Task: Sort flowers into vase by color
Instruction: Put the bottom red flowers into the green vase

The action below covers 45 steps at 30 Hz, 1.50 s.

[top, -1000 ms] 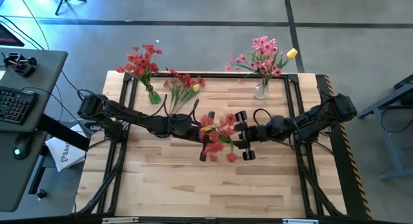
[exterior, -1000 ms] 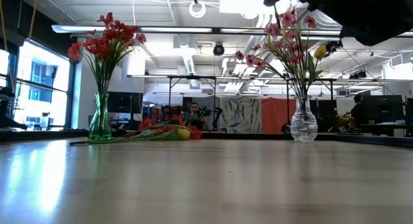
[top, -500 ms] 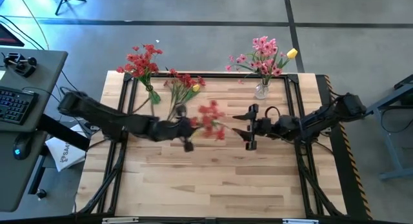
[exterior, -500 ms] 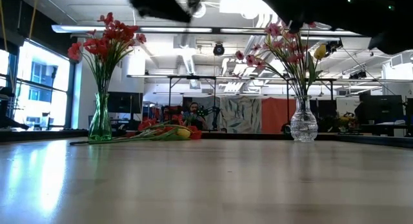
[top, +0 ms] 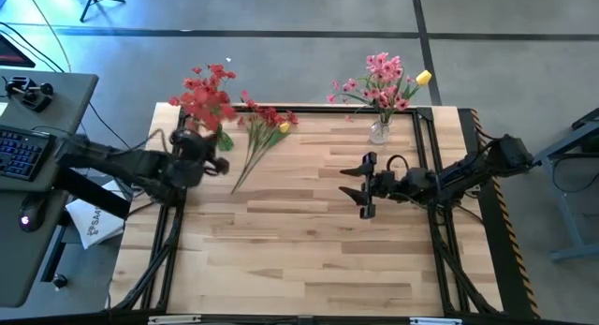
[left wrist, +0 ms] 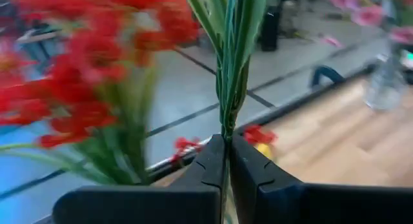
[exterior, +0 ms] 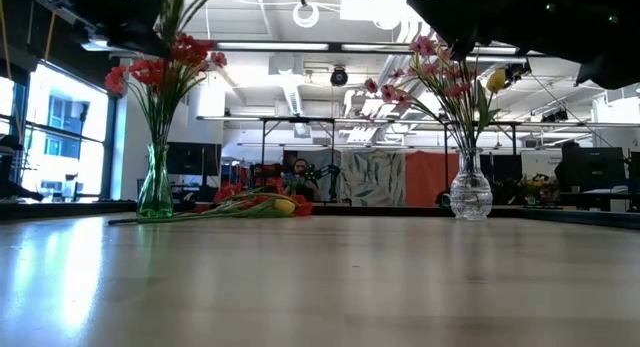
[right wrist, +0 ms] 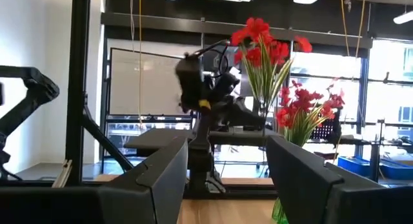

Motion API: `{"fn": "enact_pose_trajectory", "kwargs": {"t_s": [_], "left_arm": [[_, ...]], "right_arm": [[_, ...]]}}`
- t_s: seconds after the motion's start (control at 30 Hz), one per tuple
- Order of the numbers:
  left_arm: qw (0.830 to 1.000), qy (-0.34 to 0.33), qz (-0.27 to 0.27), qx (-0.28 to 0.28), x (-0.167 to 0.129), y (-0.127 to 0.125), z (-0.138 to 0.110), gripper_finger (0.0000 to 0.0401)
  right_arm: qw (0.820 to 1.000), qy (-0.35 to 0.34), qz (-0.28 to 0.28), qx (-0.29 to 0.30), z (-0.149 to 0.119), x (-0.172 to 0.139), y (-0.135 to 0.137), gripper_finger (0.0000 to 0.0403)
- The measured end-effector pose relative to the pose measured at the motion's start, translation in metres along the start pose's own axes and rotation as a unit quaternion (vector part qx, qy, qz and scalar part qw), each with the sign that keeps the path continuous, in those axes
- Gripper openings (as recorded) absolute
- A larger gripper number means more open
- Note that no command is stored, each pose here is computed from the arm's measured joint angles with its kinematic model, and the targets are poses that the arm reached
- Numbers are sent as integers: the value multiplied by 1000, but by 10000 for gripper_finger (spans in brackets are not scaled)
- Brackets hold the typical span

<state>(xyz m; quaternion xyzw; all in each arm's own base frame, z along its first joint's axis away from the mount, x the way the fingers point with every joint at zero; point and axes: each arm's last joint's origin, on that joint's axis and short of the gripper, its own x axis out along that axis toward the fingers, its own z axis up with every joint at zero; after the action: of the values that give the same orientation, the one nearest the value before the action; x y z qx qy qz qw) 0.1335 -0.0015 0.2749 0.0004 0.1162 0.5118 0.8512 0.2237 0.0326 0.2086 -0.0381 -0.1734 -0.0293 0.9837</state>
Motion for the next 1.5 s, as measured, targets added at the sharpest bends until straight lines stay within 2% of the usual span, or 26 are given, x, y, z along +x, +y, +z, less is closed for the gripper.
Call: {"fn": "enact_pose_trajectory", "kwargs": {"t_s": [0.07, 0.27, 0.6, 0.77, 0.93, 1.03, 1.27, 1.5], "left_arm": [[999, -5, 25, -20, 3, 12, 0, 0], [995, -10, 91, -26, 9, 37, -2, 0], [987, 3, 155, -40, 23, 41, -3, 0], [988, 32, 144, -38, 37, 32, -5, 0], [987, 45, 153, -8, 50, 27, -4, 0], [986, 44, 158, -11, 55, 28, -1, 0], [990, 50, 131, -20, 62, 29, 2, 0], [989, 48, 138, -29, 68, 25, -14, 0]], "right_arm": [[1000, 2, 1, 3, 0, 0, 0, 204], [1000, 1, 1, 3, 0, 0, 0, 204], [1000, 1, 1, 3, 0, 0, 0, 204], [1000, 1, 1, 3, 0, 0, 0, 204], [1000, 1, 1, 3, 0, 0, 0, 204], [1000, 1, 1, 3, 0, 0, 0, 204], [1000, 2, 1, 3, 0, 0, 0, 204], [1000, 9, 2, 1, -2, 0, 0, 204]]}}
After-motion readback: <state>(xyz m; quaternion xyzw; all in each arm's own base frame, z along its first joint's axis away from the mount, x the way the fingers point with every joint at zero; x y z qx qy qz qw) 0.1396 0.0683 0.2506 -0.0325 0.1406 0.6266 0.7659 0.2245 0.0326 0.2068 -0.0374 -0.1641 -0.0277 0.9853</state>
